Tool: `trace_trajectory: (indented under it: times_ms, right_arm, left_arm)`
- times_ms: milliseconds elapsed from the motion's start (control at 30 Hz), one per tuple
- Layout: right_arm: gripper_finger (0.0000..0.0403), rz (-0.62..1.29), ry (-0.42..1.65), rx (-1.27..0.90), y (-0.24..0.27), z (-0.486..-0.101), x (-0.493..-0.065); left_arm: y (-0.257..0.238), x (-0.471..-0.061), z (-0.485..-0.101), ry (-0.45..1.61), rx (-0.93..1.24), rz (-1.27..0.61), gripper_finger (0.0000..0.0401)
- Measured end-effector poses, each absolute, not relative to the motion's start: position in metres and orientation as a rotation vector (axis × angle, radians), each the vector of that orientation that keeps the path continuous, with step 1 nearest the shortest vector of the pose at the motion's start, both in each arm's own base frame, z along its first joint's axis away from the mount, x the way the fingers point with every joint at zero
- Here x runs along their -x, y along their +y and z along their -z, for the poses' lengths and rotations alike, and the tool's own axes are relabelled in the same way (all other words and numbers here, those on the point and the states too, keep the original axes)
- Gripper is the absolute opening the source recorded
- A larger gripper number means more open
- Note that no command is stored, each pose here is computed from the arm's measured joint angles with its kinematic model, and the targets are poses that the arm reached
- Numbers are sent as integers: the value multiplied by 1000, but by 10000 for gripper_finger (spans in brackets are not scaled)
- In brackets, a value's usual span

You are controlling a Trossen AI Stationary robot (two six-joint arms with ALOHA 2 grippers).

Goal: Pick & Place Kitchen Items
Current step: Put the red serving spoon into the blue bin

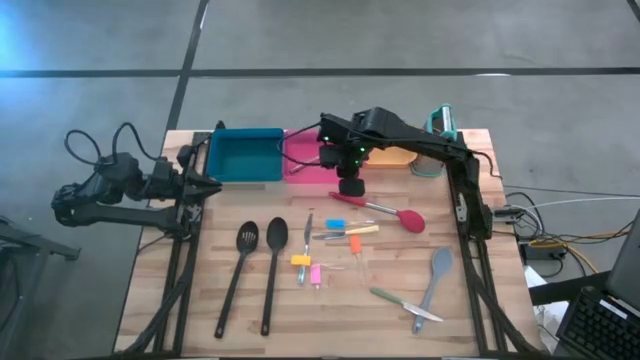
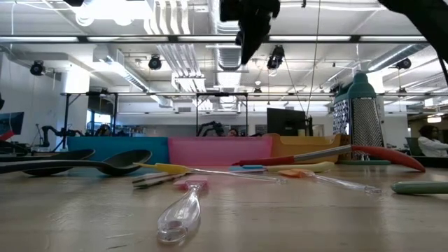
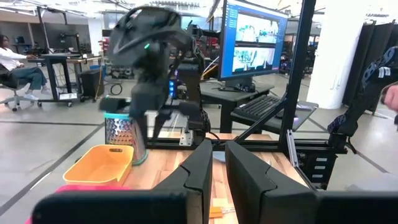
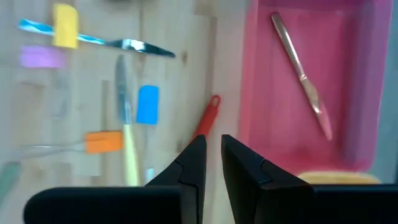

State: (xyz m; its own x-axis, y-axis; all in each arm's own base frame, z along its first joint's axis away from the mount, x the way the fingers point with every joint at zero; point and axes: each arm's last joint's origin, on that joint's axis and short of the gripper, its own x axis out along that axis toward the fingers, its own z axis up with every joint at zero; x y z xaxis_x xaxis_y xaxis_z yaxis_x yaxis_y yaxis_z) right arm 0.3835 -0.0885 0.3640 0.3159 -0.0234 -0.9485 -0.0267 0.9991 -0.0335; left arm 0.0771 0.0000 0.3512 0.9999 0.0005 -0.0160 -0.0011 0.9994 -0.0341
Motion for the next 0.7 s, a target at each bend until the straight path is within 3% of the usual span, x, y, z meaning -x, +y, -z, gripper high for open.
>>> trace_trajectory:
  times_ms: [167,400,700]
  right_arm:
    - [43,65,1207,-60,-68,-391,-363]
    - [37,63,1180,-17,-35,-416,-334]
    - [31,139,1226,-134,-2,-410,-311]
  left_arm:
    - [0,-77,-351,17,34,-1,49]
    - [0,-77,-351,18,34,0,49]
    - [0,-77,-351,18,34,-1,49]
